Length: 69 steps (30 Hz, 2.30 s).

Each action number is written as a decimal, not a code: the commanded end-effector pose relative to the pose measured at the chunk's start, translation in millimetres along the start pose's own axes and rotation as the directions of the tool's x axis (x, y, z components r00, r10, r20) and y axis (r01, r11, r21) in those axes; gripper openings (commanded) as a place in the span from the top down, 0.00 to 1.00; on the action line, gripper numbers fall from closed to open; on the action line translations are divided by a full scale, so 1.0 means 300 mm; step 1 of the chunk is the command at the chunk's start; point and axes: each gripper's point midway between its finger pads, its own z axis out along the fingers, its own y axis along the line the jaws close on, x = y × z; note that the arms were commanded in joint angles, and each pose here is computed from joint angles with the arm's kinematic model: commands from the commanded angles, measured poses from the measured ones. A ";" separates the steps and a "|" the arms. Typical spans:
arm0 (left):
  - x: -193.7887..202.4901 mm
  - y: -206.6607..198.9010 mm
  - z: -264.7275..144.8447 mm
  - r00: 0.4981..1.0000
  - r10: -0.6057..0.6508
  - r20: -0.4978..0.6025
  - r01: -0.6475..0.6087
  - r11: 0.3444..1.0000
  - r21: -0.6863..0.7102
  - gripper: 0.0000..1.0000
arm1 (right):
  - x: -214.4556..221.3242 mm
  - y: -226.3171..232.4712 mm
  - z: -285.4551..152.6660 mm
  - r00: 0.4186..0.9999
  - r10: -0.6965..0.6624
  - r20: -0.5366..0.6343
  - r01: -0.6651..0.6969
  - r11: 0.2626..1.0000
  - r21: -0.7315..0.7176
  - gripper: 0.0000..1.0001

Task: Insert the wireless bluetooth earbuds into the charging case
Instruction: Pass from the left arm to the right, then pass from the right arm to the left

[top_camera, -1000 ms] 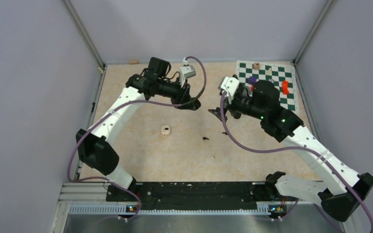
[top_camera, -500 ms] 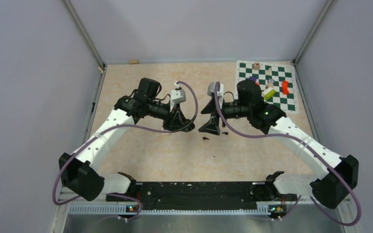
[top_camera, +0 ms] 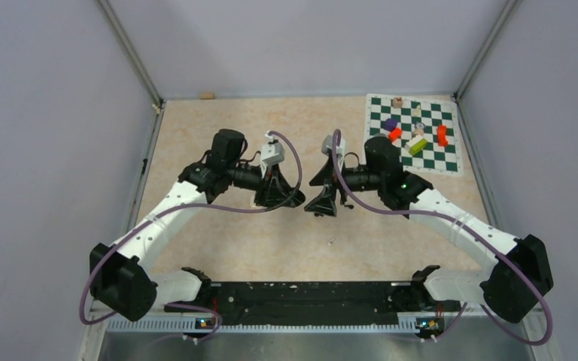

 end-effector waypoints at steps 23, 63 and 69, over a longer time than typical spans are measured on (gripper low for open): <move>-0.004 0.026 0.038 0.998 -0.054 0.035 0.052 0.997 0.054 1.00 | -0.022 0.077 0.043 0.998 -0.031 0.054 0.038 0.991 -0.131 0.49; -0.013 0.034 0.034 0.999 -0.038 0.034 0.037 0.999 0.028 0.53 | -0.063 0.039 0.023 0.992 -0.086 0.094 0.088 0.996 -0.008 0.95; -0.020 0.029 0.032 0.999 -0.040 0.037 0.038 0.999 0.035 0.55 | -0.048 0.026 0.031 0.993 -0.079 0.086 0.079 0.997 0.002 0.96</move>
